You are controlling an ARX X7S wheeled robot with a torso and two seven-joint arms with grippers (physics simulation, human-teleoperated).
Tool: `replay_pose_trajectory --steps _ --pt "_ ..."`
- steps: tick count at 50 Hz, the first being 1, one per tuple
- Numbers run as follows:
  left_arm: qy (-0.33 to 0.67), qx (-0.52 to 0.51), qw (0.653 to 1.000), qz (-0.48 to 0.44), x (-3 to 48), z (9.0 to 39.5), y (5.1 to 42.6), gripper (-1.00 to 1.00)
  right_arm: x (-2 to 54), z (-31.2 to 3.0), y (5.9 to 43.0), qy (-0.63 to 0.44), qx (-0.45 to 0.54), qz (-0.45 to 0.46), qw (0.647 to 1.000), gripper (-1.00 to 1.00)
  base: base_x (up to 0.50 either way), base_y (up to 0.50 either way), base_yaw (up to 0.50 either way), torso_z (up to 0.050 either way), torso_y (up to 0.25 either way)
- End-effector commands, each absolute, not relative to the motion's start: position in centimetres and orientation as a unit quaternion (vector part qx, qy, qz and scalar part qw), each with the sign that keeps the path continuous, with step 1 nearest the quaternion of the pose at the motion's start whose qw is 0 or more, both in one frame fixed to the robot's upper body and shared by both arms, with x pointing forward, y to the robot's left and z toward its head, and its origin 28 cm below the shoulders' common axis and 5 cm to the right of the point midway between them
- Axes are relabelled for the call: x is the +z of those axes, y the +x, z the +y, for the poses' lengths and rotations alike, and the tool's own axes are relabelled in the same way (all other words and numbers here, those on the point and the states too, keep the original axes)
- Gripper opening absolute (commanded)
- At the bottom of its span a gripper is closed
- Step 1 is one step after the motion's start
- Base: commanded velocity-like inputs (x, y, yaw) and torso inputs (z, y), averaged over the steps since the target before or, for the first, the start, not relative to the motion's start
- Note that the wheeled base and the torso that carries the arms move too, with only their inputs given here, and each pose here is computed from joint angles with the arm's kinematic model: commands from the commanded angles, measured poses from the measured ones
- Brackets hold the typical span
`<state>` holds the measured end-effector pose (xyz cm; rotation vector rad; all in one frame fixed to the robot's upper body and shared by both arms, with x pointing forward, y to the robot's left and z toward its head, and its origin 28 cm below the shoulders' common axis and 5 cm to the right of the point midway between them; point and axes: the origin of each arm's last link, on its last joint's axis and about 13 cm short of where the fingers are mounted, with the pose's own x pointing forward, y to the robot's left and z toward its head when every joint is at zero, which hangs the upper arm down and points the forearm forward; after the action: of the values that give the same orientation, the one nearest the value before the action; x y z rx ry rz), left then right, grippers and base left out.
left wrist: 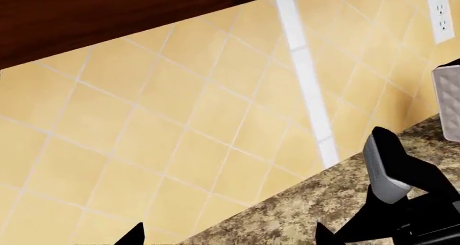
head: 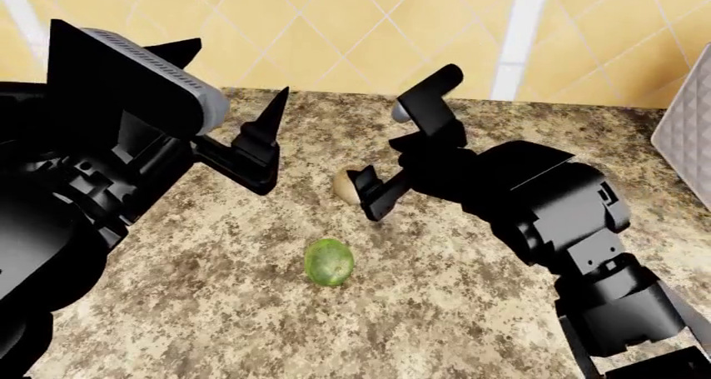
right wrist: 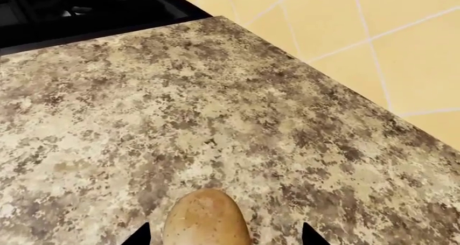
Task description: Pick the radish, potato from the counter and place them in the cabinet. Then close the cabinet.
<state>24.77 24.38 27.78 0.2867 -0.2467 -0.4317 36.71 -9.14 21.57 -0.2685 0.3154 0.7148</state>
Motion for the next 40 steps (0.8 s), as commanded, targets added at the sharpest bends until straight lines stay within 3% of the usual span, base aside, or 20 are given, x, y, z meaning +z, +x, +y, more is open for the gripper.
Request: replay_pose_trajectory --steps 1,22,40 --pt "0.140 -0.213 0.960 -0.114 27.0 24.5 25.1 1.00 20.3 -8.8 37.6 -0.131 0.347 0.165 0.914 1.00 0.00 0.00 0.00 0.000 0.000" --pt "0.137 -0.210 0.962 -0.111 26.8 24.6 25.3 1.00 18.5 -8.4 37.5 -0.129 0.365 0.196 0.901 1.00 0.00 0.00 0.00 0.000 0.000" --pt "0.137 -0.210 0.962 -0.110 26.7 24.6 25.3 1.00 17.7 -8.7 38.2 -0.128 0.340 0.195 0.911 1.00 0.00 0.00 0.00 0.000 0.000"
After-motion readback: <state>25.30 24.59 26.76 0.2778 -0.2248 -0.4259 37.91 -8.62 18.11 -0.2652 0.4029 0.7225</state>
